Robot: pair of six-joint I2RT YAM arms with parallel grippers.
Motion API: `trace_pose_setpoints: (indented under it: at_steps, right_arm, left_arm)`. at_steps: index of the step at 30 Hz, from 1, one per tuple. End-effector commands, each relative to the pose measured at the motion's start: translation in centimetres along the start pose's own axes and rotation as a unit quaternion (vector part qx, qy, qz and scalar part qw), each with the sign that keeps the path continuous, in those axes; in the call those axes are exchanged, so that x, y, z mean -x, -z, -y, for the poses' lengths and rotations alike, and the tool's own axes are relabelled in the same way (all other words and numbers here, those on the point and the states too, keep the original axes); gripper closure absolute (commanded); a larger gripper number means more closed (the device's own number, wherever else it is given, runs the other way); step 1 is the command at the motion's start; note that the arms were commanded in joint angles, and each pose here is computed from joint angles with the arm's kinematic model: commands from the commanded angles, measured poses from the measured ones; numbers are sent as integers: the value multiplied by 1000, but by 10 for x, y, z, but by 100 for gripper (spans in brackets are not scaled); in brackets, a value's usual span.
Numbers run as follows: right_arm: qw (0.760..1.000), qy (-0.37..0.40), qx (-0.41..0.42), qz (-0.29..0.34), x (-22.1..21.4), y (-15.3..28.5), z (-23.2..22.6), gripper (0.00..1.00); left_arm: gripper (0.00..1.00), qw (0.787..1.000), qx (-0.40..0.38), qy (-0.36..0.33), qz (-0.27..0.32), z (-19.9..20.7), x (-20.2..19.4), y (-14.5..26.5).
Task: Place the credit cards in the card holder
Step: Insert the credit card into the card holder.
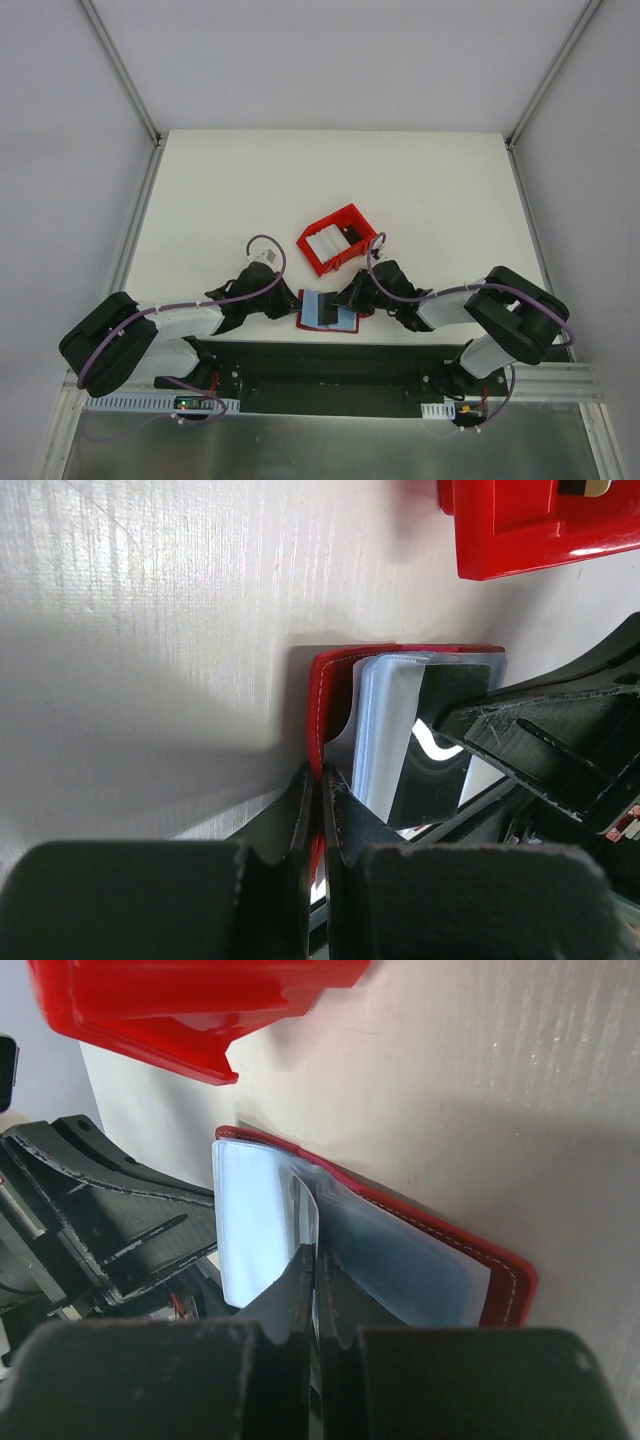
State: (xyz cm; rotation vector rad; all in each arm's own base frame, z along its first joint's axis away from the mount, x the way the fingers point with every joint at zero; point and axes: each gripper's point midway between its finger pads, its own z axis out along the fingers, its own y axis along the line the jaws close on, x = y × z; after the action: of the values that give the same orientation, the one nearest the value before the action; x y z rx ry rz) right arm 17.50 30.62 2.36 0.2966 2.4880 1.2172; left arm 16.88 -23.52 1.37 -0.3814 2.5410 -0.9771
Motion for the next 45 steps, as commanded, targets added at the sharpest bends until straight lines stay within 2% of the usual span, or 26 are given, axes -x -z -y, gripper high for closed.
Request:
trace_pose_setpoints:
  at_steps: [1, 8, 12, 14, 16, 19, 31, 45]
  right_arm:
    - [999, 25, -30, 7, -4, -9, 16, 99]
    - [999, 17, -27, -26, -26, -15, 12, 99]
    - [999, 28, -29, -11, -18, -11, 9, 82]
    - [997, 44, -59, 6, -7, -3, 16, 73]
    - [994, 65, -86, 18, 2, 8, 19, 59]
    - [991, 90, -100, 16, 7, 18, 12, 55]
    - [992, 97, -52, -58, -20, -2, -16, 61]
    - [990, 107, 15, -88, -28, -17, -58, 66]
  left_arm:
    - [100, 998, 58, -13, -6, -35, -10, 0]
    - [100, 998, 59, -12, -5, -35, -10, -1]
    - [100, 998, 58, -13, -4, -35, -10, -1]
    - [100, 998, 58, -15, -2, -34, -9, 0]
    - [100, 998, 59, -18, 1, -35, -8, 1]
    - [100, 998, 62, -23, 4, -36, -6, 2]
    - [100, 998, 64, -28, -2, -36, -7, 0]
    - [100, 998, 63, -28, -4, -35, -8, -1]
